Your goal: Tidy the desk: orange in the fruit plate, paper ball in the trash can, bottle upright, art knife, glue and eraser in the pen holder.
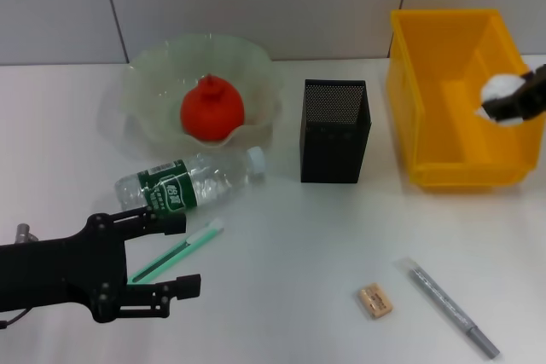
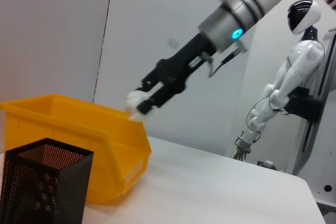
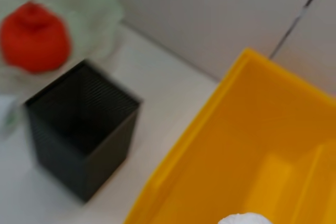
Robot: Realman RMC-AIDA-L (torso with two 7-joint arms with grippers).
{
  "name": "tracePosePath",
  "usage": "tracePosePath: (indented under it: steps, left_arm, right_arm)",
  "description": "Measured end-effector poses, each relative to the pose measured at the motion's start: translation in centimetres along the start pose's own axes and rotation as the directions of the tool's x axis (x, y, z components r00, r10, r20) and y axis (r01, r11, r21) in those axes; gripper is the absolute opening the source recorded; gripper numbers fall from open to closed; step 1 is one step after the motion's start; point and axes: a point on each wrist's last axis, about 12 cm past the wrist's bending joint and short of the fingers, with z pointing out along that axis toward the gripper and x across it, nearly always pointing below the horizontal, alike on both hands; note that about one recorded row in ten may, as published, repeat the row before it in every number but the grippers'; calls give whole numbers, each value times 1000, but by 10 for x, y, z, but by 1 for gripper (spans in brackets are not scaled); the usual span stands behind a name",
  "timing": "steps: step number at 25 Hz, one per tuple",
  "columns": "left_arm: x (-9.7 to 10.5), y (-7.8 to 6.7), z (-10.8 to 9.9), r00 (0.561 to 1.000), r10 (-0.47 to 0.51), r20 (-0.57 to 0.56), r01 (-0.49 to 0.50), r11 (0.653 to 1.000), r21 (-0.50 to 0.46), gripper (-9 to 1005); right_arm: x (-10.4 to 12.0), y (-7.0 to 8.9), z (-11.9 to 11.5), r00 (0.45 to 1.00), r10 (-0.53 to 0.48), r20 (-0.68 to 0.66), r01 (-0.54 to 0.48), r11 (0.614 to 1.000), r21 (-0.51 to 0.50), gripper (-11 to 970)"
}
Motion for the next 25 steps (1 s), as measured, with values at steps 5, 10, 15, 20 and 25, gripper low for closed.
tracePosePath:
  steps: [5,10,15,20,25]
  left_arm:
    - [0,-1,2,1000,-2,5,2,1000,3,812]
    - [1,-1,3,1000,-3,5,3,1000,1,810]
    - [1,-1,3,1000,-5,6,5,1000,0,808]
    - [1,-1,1,1000,-5,10,5,1000,-10,805]
    - [2,1,-4,1000,-7,18,8,999,-46,803]
  right_arm:
    - [4,-10,34,998,32,59,-34,999,28,565]
    - [5,-14,54,995,50,86,-53,998,38,581]
    - [3,-13,56,994,52,97,-55,998,32,680]
    - [6,-13,54,993,63,99,-66,998,25,808]
    - [8,-9,43,993,58,99,-56,998,-22,822]
